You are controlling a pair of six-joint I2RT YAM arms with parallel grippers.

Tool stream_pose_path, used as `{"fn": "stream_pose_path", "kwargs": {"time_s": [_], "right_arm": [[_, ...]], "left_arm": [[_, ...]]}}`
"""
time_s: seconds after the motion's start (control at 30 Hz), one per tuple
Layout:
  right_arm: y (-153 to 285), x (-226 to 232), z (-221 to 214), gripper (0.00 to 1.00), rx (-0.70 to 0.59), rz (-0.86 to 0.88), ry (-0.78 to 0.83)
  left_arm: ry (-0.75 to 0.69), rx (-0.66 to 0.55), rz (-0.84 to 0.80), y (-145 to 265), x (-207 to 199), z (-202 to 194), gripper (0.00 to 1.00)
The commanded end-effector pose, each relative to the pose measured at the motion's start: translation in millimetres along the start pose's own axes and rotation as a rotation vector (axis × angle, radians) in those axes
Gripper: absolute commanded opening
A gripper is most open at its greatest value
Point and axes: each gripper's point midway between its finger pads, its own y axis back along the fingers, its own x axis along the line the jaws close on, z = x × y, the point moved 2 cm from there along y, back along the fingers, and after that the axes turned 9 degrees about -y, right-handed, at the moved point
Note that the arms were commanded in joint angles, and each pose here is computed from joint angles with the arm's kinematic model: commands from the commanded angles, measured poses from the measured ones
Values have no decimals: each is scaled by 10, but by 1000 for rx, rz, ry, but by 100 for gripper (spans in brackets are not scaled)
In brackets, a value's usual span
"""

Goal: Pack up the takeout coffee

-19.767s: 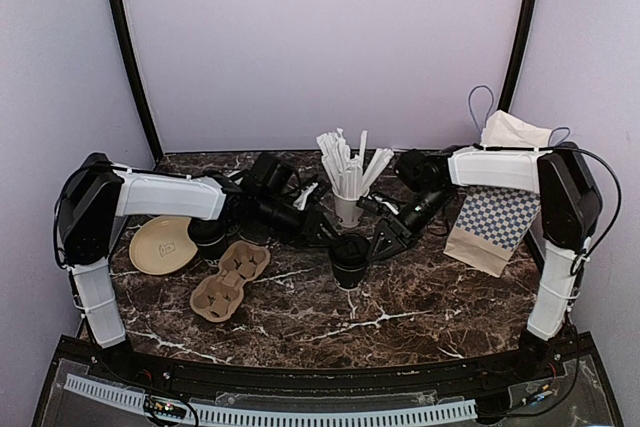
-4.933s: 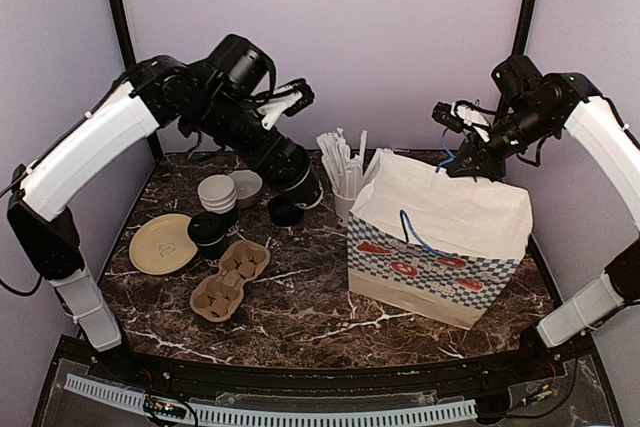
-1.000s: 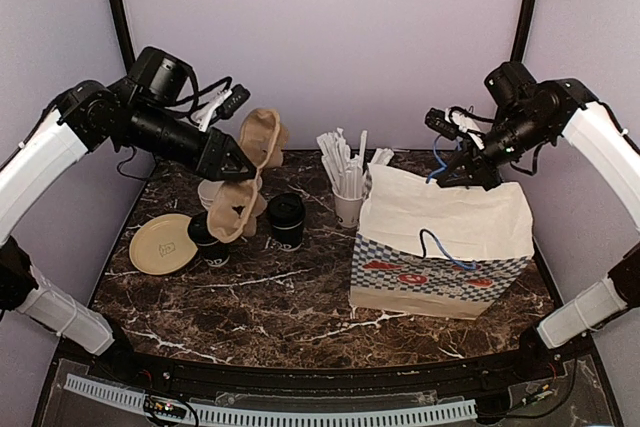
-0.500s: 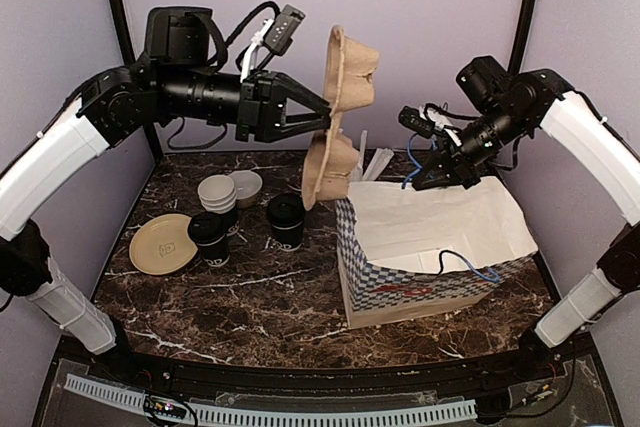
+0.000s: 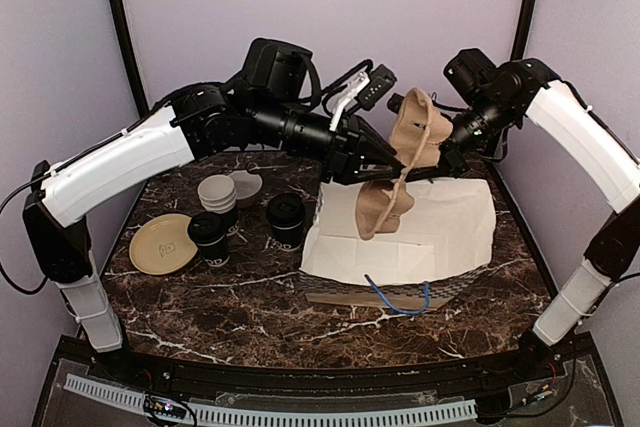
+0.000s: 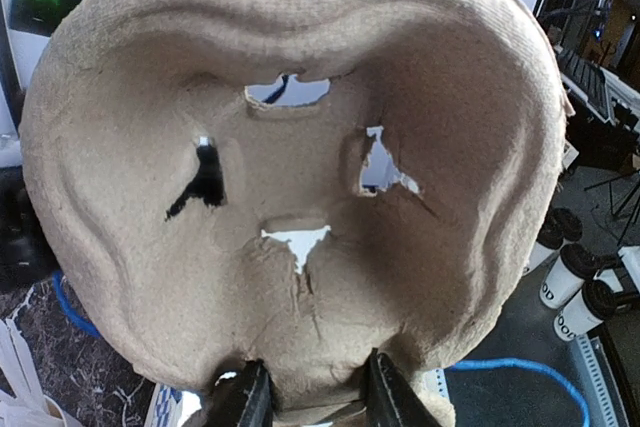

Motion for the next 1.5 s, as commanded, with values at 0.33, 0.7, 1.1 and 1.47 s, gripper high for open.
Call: {"fn": "stream_pose_path", "kwargs": {"time_s": [0.33,0.7,1.1,1.47], "right_arm": [[-274,439,238,0,7,192,-12],[-529,-18,453,7,28,25,-53],[-342,-373,423,23,5,-62,-98],[-108,-244,451,50,-42,-104,-47]], "left_arm": [[-91,169,30,102,-421,-130,35],[19,486,97,105,-445,-794,34],[7,578,110,-19,-355,-1062,32],[110,692,144,-212,106,-1565,26]]}}
